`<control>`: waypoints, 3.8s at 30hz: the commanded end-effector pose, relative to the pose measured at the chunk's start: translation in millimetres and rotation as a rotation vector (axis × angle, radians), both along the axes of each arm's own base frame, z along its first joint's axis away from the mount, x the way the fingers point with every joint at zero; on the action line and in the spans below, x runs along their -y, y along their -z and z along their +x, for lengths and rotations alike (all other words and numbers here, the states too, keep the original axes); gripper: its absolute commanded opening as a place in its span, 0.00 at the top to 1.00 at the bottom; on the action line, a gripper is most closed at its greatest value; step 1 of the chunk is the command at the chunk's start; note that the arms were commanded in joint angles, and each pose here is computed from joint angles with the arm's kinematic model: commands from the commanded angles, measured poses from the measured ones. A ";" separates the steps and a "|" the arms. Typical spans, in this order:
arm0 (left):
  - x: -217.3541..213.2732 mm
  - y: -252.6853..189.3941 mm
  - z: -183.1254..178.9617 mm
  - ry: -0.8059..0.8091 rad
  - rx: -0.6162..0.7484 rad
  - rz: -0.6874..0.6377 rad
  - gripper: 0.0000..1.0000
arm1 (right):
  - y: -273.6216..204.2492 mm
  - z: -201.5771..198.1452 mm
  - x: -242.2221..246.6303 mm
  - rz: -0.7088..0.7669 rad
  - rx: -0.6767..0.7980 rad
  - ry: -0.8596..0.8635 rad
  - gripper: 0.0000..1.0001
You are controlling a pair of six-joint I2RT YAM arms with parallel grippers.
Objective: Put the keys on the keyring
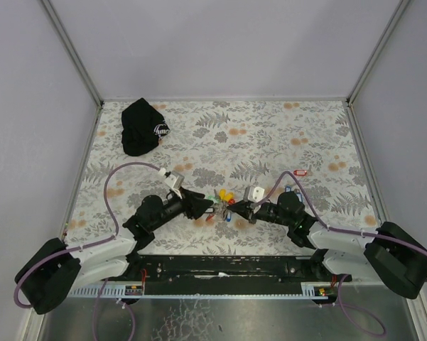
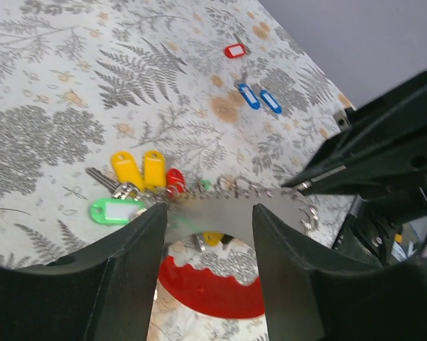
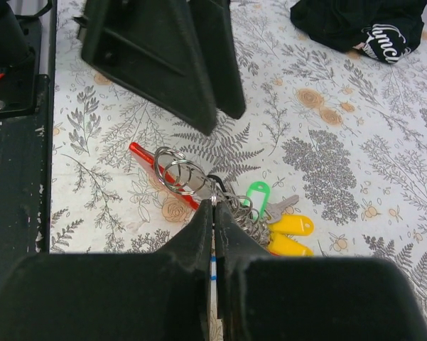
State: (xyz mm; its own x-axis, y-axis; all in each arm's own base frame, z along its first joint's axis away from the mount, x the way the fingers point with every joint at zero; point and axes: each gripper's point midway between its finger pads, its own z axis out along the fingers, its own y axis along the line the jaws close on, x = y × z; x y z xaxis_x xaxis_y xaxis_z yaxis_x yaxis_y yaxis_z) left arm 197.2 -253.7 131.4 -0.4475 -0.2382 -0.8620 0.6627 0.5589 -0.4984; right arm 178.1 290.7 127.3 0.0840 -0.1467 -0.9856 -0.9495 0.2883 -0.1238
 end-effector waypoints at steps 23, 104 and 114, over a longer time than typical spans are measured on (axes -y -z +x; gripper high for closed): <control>30.9 14.9 -21.4 0.178 -0.022 -0.082 0.61 | -19.5 28.3 -20.0 0.205 -0.075 0.096 1.00; 15.8 -9.5 -16.8 0.485 0.105 -0.018 0.81 | -10.0 -5.1 -44.0 0.205 -0.125 -0.166 1.00; 16.5 -2.8 -20.7 0.512 0.083 -0.006 0.89 | -11.9 -3.6 -43.5 0.211 -0.120 -0.157 1.00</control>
